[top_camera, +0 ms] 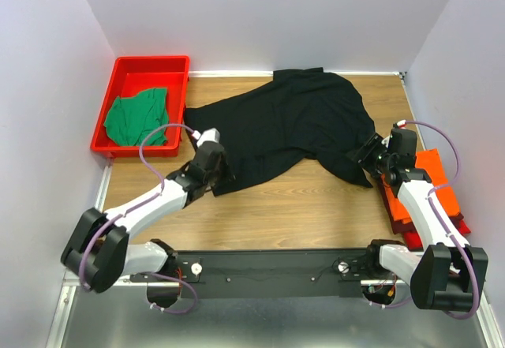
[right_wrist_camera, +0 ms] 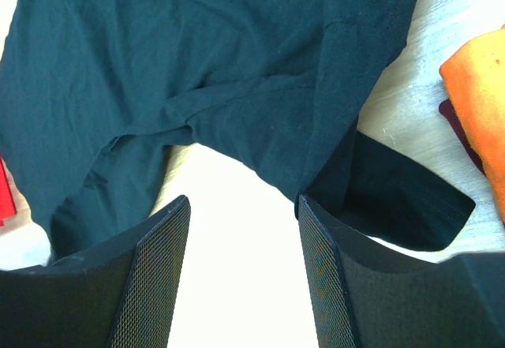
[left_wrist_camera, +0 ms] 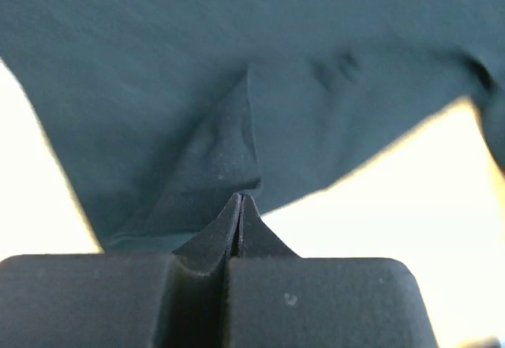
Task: Fold and stack the t-shirts
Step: Flatten the tshirt out
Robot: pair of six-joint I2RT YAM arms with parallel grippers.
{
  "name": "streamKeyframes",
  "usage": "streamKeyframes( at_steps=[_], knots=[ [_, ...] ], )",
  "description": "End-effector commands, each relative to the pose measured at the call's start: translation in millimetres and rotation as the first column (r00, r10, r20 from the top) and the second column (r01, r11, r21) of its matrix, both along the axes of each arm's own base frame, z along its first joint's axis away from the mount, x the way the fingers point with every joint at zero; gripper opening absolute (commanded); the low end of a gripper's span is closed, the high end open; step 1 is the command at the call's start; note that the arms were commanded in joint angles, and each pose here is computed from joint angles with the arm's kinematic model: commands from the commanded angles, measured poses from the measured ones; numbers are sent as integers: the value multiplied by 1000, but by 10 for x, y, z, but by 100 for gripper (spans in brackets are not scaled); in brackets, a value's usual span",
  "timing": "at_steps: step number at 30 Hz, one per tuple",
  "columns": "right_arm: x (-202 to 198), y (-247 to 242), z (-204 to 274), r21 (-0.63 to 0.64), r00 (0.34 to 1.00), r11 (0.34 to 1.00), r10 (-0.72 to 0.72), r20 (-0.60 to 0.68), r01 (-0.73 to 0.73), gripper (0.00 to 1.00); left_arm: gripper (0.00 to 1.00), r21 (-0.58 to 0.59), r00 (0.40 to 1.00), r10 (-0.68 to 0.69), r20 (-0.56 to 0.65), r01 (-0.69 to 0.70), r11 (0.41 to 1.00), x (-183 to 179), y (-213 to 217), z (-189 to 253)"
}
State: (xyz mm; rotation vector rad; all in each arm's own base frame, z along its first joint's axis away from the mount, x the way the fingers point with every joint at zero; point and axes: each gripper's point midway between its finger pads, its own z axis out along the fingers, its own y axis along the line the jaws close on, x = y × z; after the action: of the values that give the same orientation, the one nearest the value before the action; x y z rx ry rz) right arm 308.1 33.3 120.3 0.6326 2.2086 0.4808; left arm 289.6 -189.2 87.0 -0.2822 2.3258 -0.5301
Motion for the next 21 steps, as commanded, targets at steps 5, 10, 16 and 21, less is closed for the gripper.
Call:
streamKeyframes(
  at_steps=[5, 10, 16, 21],
  knots=[
    [10, -64, 3, -22, 999, 999, -33, 1, 33, 64, 0, -158, 971, -218, -95, 201, 967, -875, -371, -160],
    [24, -108, -13, -35, 998, 998, -56, -5, 56, 65, 0, -214, 932, -320, -171, 282, 935, -1339, -470, -312],
    [37, -171, -86, -63, 996, 995, -79, -32, 77, 68, 0, -196, 874, -395, -284, 350, 916, -1741, -440, -440],
    [-5, -271, -111, -105, 992, 988, -121, -35, 116, 72, 0, -122, 853, -397, -339, 378, 918, -1809, -309, -431]
  ],
)
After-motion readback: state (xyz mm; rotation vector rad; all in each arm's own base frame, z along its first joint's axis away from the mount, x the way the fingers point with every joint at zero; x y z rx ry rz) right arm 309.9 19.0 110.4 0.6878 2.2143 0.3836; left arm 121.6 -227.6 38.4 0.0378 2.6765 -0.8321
